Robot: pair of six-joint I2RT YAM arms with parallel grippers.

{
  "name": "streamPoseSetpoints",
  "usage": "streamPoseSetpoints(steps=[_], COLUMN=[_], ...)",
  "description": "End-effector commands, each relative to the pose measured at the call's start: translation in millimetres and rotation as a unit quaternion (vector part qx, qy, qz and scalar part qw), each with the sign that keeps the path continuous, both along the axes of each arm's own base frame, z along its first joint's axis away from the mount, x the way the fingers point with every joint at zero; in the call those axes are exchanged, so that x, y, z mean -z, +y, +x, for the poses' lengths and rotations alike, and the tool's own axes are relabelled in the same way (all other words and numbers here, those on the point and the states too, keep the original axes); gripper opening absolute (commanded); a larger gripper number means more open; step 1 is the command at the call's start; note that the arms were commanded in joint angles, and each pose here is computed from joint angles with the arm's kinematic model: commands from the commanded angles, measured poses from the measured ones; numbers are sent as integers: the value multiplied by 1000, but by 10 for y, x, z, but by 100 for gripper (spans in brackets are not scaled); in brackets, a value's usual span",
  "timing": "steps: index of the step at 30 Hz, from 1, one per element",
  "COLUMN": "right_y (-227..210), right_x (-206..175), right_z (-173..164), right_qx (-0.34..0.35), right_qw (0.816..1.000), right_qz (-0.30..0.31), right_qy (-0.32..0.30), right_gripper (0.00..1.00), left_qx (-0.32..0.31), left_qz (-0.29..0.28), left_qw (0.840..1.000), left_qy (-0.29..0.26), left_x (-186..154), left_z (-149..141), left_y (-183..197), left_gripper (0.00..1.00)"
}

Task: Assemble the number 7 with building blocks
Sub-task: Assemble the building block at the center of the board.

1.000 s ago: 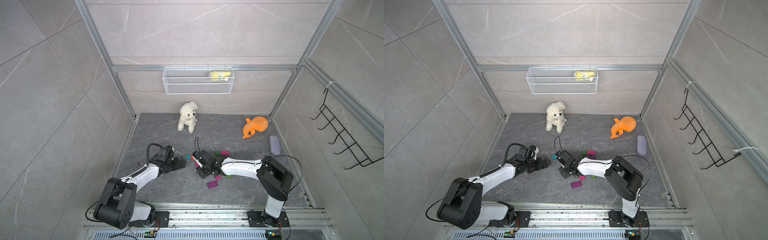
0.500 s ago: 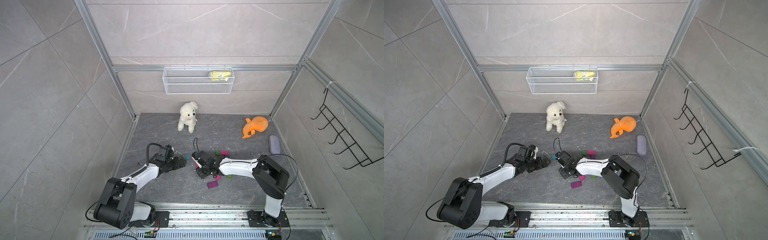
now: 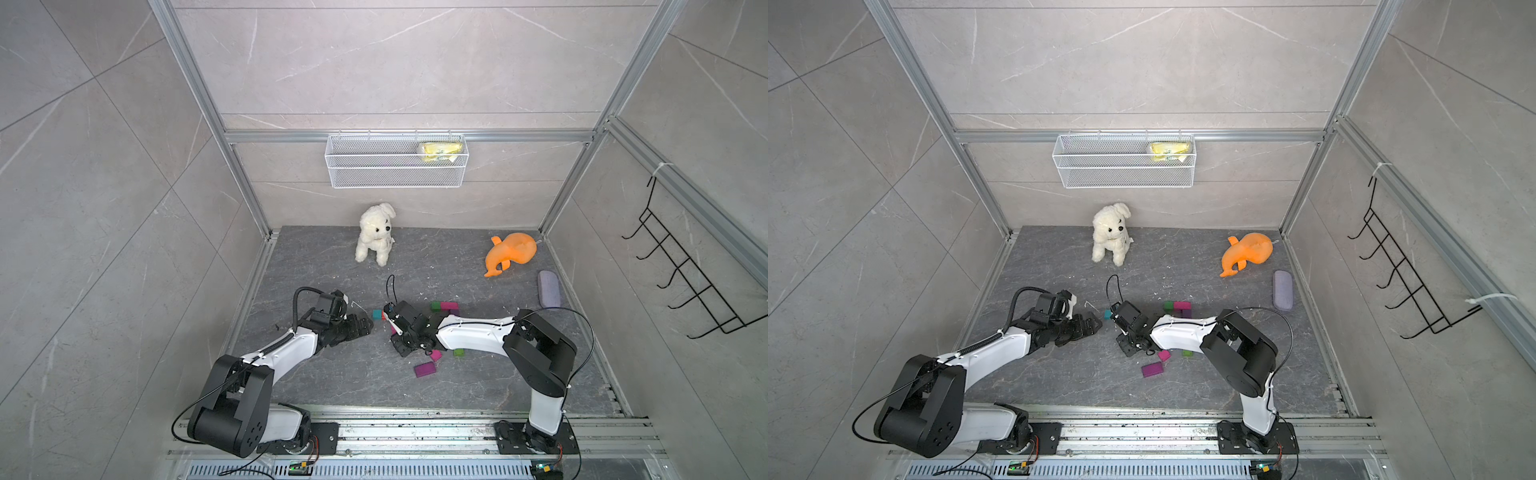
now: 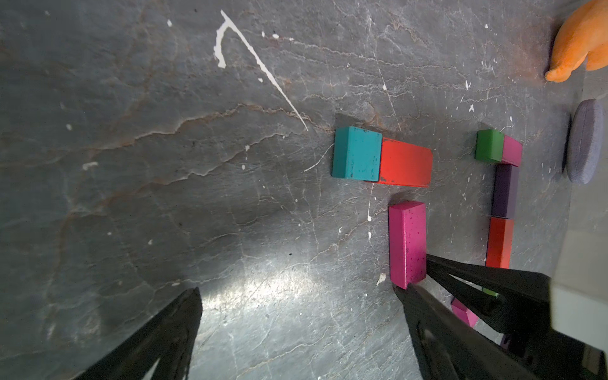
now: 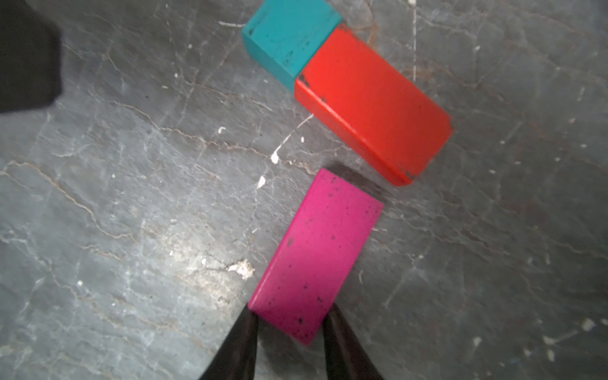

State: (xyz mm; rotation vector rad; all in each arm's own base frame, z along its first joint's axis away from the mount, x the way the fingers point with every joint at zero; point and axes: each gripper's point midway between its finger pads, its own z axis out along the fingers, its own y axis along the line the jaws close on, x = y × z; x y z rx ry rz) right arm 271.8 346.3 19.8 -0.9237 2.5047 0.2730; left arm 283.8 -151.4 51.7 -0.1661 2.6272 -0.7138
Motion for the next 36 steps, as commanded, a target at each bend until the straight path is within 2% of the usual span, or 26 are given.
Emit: streamPoseSetpoints(steps=[1, 36], right_y=[1, -32], right_x=[79, 89], right_z=[-1, 59], right_qx=[11, 64], right_qw=[1000, 998], right_qz=[-8, -10], right_qy=[11, 18], right_gripper=[36, 34], left_qx=[1, 0], left_qz=[-12, -17], left_qw=[1000, 1000], left_qy=[-4, -6], left_x=[-14, -24], left_z=[25, 12], left_y=[-21, -10], left_gripper=[100, 100])
